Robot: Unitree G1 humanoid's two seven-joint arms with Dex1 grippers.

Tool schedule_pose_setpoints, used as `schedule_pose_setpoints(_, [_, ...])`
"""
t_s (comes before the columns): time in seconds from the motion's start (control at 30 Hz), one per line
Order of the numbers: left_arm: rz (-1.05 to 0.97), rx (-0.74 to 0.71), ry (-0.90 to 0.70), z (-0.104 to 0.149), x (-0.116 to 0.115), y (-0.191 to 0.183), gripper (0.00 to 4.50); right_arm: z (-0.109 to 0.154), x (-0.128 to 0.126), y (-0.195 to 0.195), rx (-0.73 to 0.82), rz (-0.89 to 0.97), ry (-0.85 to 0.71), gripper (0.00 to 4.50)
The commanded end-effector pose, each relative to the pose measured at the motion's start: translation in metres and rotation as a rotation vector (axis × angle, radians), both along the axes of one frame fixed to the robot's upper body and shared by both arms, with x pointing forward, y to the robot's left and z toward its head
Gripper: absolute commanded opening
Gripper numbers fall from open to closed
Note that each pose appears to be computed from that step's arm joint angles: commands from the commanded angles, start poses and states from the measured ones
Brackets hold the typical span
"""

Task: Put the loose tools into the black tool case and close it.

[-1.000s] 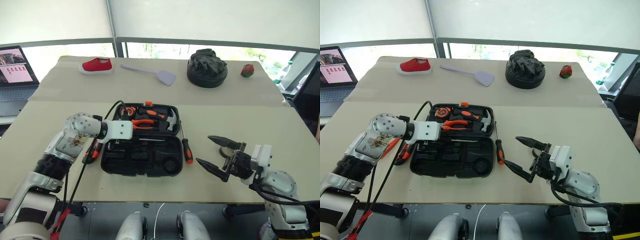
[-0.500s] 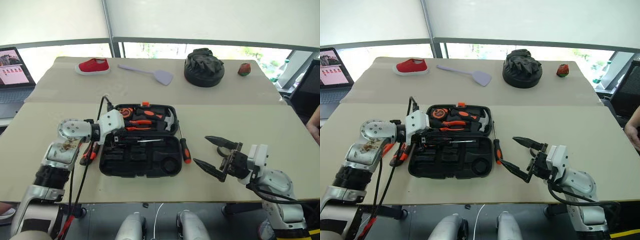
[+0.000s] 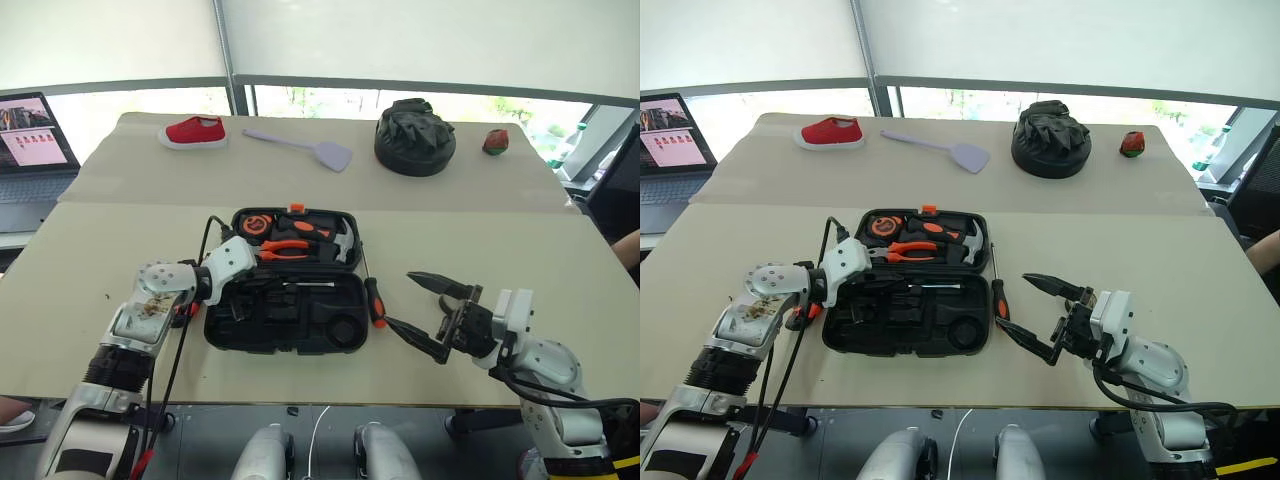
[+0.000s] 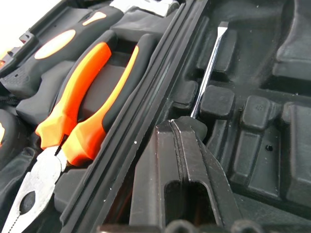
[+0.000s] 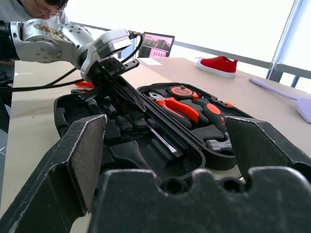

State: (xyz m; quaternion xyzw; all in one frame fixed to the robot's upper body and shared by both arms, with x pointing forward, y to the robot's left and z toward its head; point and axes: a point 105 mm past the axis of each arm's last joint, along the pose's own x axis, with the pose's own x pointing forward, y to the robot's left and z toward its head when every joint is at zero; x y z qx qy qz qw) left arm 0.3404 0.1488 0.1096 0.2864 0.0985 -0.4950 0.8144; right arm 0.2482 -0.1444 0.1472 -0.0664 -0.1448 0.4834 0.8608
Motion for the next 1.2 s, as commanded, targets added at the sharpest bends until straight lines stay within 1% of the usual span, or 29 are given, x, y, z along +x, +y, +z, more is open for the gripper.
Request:
schedule_pose_setpoints(0.03, [0.004, 0.097, 0.122, -0.039, -0.01, -0.001, 0.01, 0.007, 0.0, 0.0, 0.004, -0.02, -0.029, 4.5])
schedule_pose_setpoints(0.07, [0.008, 0.075, 0.107, -0.036, -0.009, -0.004, 0.01, 0.007, 0.0, -0.001, 0.004, -0.031, -0.029, 4.5])
schedule_pose_setpoints(0.1, [0.015, 0.018, 0.079, -0.027, -0.007, -0.006, 0.01, 0.009, 0.001, -0.003, 0.016, -0.057, -0.025, 4.5])
schedule_pose_setpoints(0.13, [0.011, -0.061, 0.042, -0.013, -0.007, -0.007, 0.01, 0.011, 0.002, -0.006, 0.021, -0.082, -0.018, 4.5])
schedule_pose_setpoints(0.17, [0.003, -0.203, 0.041, 0.008, -0.011, -0.006, 0.26, 0.009, 0.002, -0.012, 0.003, -0.129, 0.01, 4.5])
schedule_pose_setpoints(0.2, [-0.011, -0.297, 0.043, 0.022, -0.016, -0.004, 0.52, 0.007, 0.002, -0.016, -0.013, -0.161, 0.031, 4.5])
schedule_pose_setpoints(0.23, [-0.05, -0.358, 0.011, 0.036, -0.022, -0.001, 0.73, 0.0, 0.003, -0.023, -0.056, -0.225, 0.076, 4.5])
schedule_pose_setpoints(0.27, [-0.05, -0.377, -0.011, 0.043, -0.024, 0.003, 1.15, -0.008, 0.004, -0.03, -0.104, -0.278, 0.125, 4.5])
schedule_pose_setpoints(0.3, [-0.049, -0.37, -0.057, 0.048, -0.025, 0.008, 1.4, -0.016, 0.004, -0.036, -0.147, -0.315, 0.166, 4.5])
schedule_pose_setpoints(0.33, [-0.069, -0.367, -0.088, 0.054, -0.03, 0.014, 1.9, -0.019, -0.002, -0.039, -0.152, -0.32, 0.193, 4.5])
schedule_pose_setpoints(0.37, [-0.082, -0.366, -0.102, 0.058, -0.034, 0.018, 2.17, -0.02, -0.006, -0.041, -0.147, -0.315, 0.207, 4.5])
schedule_pose_setpoints(0.4, [-0.095, -0.348, -0.104, 0.058, -0.041, 0.024, 2.47, -0.022, -0.012, -0.043, -0.158, -0.311, 0.224, 4.5])
schedule_pose_setpoints(0.43, [-0.11, -0.342, -0.124, 0.059, -0.047, 0.03, 2.62, -0.026, -0.017, -0.046, -0.168, -0.311, 0.245, 4.5])
schedule_pose_setpoints(0.47, [-0.124, -0.354, -0.13, 0.06, -0.054, 0.038, 3.13, -0.031, -0.021, -0.051, -0.179, -0.319, 0.273, 4.5])
schedule_pose_setpoints(0.5, [-0.12, -0.336, -0.112, 0.056, -0.063, 0.049, 3.29, -0.039, -0.026, -0.059, -0.19, -0.34, 0.308, 4.5])
schedule_pose_setpoints(0.57, [-0.11, -0.365, -0.078, 0.054, -0.079, 0.067, 4.19, -0.054, -0.034, -0.074, -0.198, -0.388, 0.373, 4.5])
schedule_pose_setpoints(0.6, [-0.114, -0.368, -0.067, 0.052, -0.086, 0.073, 4.4, -0.059, -0.037, -0.078, -0.199, -0.404, 0.39, 4.5])
schedule_pose_setpoints(0.67, [-0.094, -0.335, -0.037, 0.042, -0.096, 0.085, 4.47, -0.06, -0.037, -0.077, -0.188, -0.406, 0.403, 4.5])
schedule_pose_setpoints(0.7, [-0.08, -0.332, -0.009, 0.036, -0.102, 0.091, 4.47, -0.055, -0.032, -0.074, -0.149, -0.407, 0.405, 4.5])
schedule_pose_setpoints(0.77, [-0.069, -0.329, 0.0, 0.03, -0.108, 0.094, 4.47, -0.045, -0.018, -0.065, -0.068, -0.405, 0.423, 4.5])
schedule_pose_setpoints(0.87, [-0.091, -0.36, -0.001, 0.032, -0.11, 0.085, 4.47, -0.038, -0.005, -0.053, -0.05, -0.383, 0.438, 4.5])
schedule_pose_setpoints(0.97, [-0.134, -0.393, -0.036, 0.04, -0.107, 0.065, 4.47, -0.033, 0.014, -0.032, -0.056, -0.35, 0.524, 4.5])
schedule_pose_setpoints(1.07, [-0.156, -0.408, -0.043, 0.044, -0.106, 0.053, 4.47, -0.04, 0.027, -0.021, -0.146, -0.361, 0.615, 4.5])
schedule_pose_setpoints(1.2, [-0.166, -0.411, -0.053, 0.046, -0.107, 0.046, 4.47, -0.048, 0.042, -0.011, -0.251, -0.411, 0.68, 4.5])
